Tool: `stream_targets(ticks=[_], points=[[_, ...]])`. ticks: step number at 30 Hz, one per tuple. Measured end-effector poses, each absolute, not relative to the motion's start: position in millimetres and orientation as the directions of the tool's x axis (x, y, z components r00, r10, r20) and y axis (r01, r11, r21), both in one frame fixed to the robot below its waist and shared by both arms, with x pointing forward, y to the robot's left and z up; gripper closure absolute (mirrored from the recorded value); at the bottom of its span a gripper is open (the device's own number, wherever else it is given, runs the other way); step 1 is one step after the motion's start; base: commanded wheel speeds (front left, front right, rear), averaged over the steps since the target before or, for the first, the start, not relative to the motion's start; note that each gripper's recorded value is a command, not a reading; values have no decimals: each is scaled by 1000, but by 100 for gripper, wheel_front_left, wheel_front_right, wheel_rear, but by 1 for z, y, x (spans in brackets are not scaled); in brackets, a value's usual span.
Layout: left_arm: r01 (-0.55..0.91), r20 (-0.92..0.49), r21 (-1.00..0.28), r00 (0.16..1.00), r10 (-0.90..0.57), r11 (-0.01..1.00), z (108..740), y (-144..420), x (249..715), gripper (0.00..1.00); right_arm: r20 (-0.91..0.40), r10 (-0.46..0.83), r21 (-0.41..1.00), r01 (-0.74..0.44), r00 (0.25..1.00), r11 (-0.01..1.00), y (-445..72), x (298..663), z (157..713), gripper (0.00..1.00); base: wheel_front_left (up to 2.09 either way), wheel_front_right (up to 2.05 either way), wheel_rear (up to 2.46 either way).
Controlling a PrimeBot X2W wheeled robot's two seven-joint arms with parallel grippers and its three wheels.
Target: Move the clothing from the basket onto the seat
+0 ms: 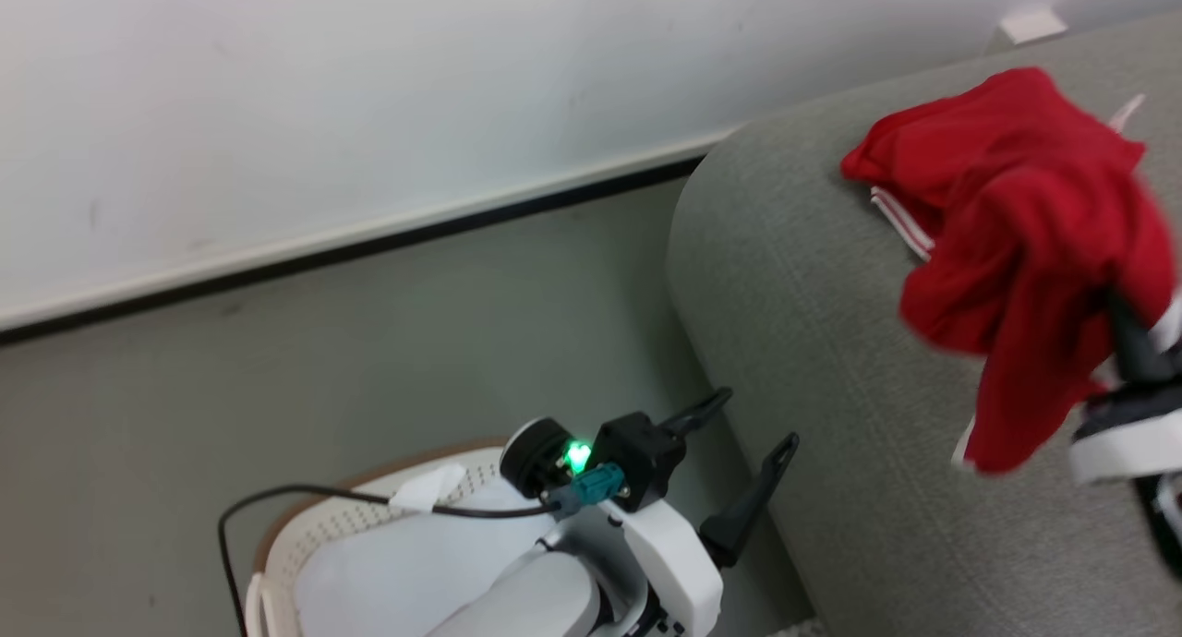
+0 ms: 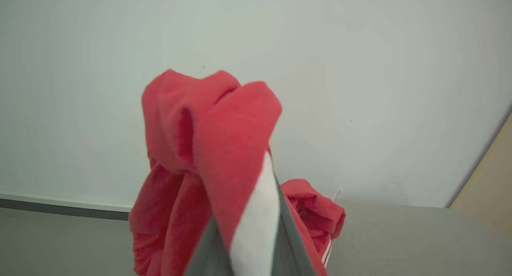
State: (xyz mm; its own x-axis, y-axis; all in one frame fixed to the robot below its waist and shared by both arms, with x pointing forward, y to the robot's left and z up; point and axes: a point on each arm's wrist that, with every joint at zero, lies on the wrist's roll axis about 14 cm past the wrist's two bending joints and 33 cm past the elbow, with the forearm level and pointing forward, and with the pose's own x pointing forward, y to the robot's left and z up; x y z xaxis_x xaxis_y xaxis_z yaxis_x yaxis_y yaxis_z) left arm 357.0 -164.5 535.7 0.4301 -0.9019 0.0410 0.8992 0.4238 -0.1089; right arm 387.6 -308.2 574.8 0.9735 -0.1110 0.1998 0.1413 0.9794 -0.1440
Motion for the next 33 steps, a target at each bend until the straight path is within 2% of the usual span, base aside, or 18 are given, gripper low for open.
stream_targets(ticks=[10, 15, 20, 23, 25, 26, 33], points=[[872, 23, -148, 475, -880, 467, 499, -144, 414, 0, 265, -200, -246, 267, 943, 932, -380, 495, 640, 100, 0, 0, 0], [833, -12, -188, 528, -849, 520, 469, -123, 437, 0, 271, -299, -272, 371, 915, 888, -421, 538, 658, 100, 0, 0, 0], [785, -56, -218, 583, -810, 580, 443, -100, 452, 0, 124, -395, -362, 412, 910, 836, -452, 555, 599, 100, 0, 0, 0], [754, -86, -229, 614, -785, 615, 427, -86, 459, 0, 33, -467, -355, 447, 884, 821, -470, 548, 551, 98, 0, 0, 0], [738, -104, -232, 629, -770, 634, 419, -79, 461, 0, -38, -510, -342, 468, 860, 815, -478, 533, 512, 54, 0, 0, 0], [732, -113, -234, 634, -765, 641, 415, -76, 462, 0, -66, -526, -343, 476, 848, 810, -480, 525, 495, 0, 0, 0, 0], [695, -147, -247, 662, -735, 675, 403, -63, 463, 0, -137, -569, -334, 504, 811, 797, -477, 475, 446, 0, 0, 0, 0]])
